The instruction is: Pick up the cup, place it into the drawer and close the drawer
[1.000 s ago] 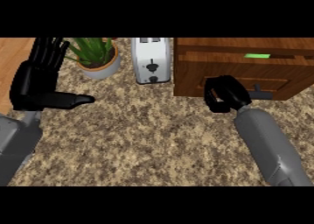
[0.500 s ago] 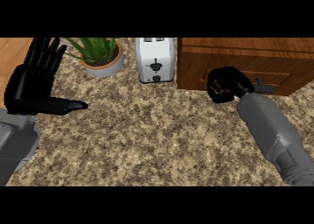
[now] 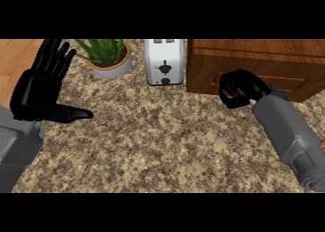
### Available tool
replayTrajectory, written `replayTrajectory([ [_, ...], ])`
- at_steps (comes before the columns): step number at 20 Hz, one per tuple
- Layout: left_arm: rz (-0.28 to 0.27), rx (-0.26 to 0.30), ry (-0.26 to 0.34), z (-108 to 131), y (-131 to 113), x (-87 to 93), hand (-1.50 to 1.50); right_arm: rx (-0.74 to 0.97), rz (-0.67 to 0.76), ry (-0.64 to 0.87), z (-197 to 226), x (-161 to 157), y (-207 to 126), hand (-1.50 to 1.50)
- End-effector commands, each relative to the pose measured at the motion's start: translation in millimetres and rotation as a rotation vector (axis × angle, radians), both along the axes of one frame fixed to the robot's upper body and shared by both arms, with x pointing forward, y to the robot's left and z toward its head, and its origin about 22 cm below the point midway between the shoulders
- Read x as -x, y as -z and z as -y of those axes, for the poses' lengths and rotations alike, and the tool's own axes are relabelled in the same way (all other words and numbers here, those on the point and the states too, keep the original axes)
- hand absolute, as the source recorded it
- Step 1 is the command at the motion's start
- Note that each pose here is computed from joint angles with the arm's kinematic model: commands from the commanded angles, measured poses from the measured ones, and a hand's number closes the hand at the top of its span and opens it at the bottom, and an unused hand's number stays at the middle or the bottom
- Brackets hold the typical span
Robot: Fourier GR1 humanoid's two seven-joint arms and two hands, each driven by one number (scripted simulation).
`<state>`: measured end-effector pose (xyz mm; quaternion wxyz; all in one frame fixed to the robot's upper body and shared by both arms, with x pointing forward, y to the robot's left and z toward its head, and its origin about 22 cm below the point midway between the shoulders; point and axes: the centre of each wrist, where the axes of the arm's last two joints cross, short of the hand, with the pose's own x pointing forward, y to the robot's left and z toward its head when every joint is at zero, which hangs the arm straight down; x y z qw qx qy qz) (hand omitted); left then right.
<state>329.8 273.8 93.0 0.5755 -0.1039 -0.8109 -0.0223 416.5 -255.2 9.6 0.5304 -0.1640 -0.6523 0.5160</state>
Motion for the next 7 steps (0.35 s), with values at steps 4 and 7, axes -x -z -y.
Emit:
replayTrajectory([
  [4,-0.001,0.007,0.01,0.2,1.1,-2.1,-1.5,-0.032,0.082,0.187,27.8,-22.2,-50.1,1.5],
  [7,-0.013,0.01,0.03,9.7,11.3,0.7,-1.5,-0.028,0.074,0.19,26.9,-17.3,-38.0,1.5],
])
